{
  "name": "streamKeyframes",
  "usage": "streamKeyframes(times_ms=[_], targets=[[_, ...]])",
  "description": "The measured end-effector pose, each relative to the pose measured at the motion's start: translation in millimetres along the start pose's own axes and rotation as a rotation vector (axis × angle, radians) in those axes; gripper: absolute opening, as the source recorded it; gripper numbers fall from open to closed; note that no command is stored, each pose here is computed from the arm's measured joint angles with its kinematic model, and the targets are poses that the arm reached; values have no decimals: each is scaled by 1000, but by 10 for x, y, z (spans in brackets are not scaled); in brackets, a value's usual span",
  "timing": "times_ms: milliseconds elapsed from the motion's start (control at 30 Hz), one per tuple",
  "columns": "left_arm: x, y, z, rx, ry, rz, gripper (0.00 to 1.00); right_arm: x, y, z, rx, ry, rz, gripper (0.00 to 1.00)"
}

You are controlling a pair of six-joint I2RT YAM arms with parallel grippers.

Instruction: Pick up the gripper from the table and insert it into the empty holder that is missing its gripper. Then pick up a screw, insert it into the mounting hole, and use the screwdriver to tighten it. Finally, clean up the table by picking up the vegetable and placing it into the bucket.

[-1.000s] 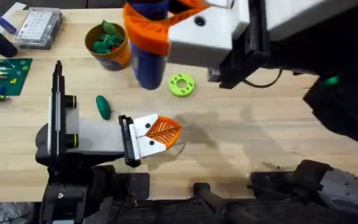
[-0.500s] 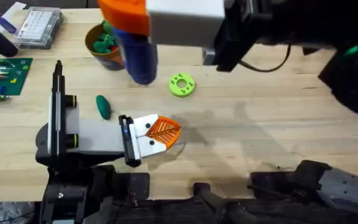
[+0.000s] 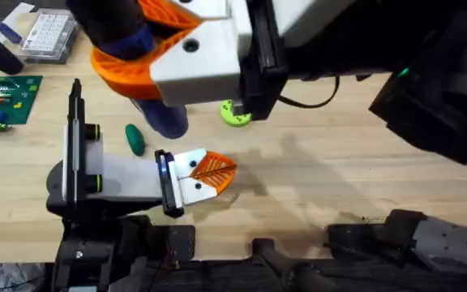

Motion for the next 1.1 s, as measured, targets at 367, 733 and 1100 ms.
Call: streamKeyframes(times_ms=[367,733,1100], targets=[[0,0,0,0,0,0,13,-114,32,1,19,46,-33,26],[0,0,0,0,0,0,13,-110,67,-6,38,44,-33,26],[0,0,0,0,0,0,13,-168,183,-3,110,22,-17,26]])
Point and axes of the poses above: each hand's point on the last joint's axis, 136 mm out from that joint toward the fingers, its own z axis back along the fingers, its own y axis along the line the jaws close on, x = y × z, the point moved 3 cm from there along z, back along the fingers, and after that the axes turned 1 degree about z, right-handed, at the moved point
